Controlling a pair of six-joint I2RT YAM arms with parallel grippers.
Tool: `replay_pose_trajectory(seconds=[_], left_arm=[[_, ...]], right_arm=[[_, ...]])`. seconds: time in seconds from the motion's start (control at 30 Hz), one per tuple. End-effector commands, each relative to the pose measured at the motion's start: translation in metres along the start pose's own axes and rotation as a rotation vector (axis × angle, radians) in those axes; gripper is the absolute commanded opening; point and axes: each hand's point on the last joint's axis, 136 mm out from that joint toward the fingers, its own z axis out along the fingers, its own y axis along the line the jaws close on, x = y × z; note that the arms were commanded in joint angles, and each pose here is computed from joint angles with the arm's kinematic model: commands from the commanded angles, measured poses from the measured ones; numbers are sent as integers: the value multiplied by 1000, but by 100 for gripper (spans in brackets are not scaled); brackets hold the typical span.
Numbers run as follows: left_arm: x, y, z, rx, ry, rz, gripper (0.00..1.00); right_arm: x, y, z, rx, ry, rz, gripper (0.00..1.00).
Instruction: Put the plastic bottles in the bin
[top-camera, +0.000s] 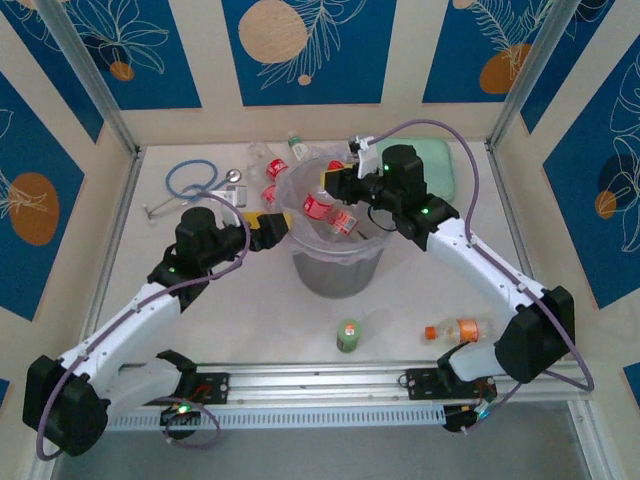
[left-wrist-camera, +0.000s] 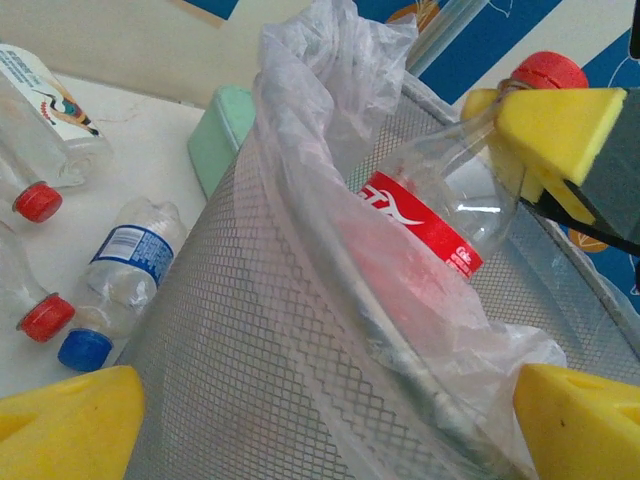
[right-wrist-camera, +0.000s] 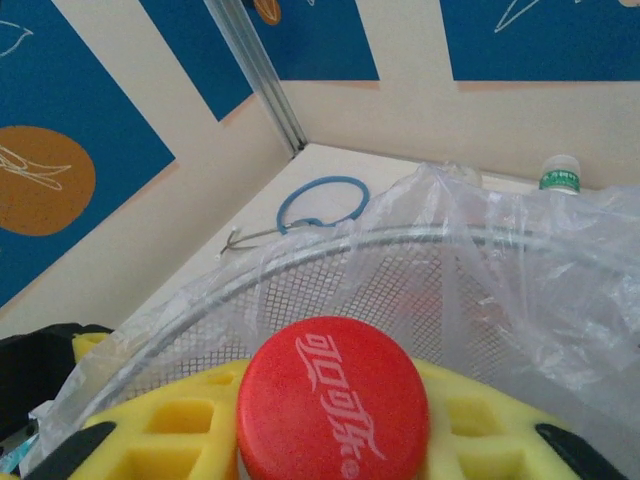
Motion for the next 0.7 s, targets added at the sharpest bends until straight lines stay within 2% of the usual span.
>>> replay_pose_trajectory(seconds=[0.0,0.1,0.17,0.27,0.43,0.67], left_arm=[[14,10,5,-25,35,-3,94],[14,10,7,-22,35,0,94],[14,11,9,-22,39,0,93],[15,11,13,-14,47,3,93],[14,9,16,-6,52,-2,93],[15,11,16,-15,50,-3,93]], right_arm=[[15,16,-20,-10,129,-11,48],[-3,29,-38,-22,142,-48,69],[-13,33,-48,-22,149,-65,78],[-31,33,-60,-5,144,-85,79],[-59,16,-69,76,104,-80,72],[-53,-31,-82,225,134,45,46]])
